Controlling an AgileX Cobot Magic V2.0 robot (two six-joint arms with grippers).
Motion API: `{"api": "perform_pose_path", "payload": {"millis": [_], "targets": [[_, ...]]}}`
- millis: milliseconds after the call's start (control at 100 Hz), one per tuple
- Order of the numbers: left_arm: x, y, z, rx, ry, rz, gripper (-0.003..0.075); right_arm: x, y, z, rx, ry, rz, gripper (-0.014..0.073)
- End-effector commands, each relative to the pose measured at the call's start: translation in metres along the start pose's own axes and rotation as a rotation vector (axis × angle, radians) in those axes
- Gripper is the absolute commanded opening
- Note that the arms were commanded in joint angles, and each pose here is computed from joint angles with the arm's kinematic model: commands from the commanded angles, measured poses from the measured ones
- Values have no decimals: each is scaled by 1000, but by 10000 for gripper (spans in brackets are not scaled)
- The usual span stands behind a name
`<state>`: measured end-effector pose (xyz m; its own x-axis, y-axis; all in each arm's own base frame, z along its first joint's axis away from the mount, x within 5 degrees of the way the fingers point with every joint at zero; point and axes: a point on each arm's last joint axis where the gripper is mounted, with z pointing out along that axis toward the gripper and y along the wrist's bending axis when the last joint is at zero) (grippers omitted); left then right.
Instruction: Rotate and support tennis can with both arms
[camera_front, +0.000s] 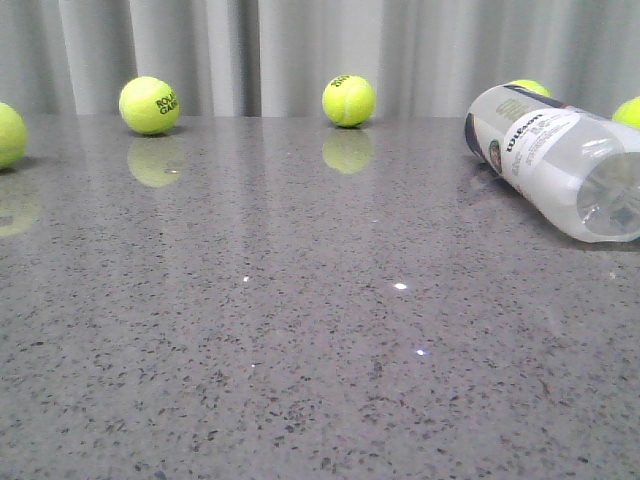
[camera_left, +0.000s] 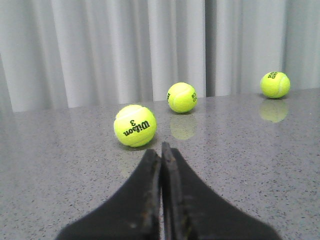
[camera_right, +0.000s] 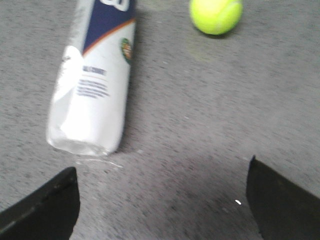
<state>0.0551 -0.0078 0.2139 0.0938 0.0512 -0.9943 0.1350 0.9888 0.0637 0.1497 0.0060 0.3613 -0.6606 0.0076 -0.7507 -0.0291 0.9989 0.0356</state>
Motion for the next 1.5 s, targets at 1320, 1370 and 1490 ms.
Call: {"api": "perform_pose_path", "payload": {"millis": [1320, 1370, 1490], "targets": [[7, -1, -2, 2, -70, -10, -21, -90, 29, 190, -170, 215, -31, 260], [7, -1, -2, 2, -70, -10, -21, -95, 30, 185, -180, 220, -55, 239], [7, -1, -2, 2, -70, -10, -21, -113, 40, 169, -224, 201, -183, 237]]}}
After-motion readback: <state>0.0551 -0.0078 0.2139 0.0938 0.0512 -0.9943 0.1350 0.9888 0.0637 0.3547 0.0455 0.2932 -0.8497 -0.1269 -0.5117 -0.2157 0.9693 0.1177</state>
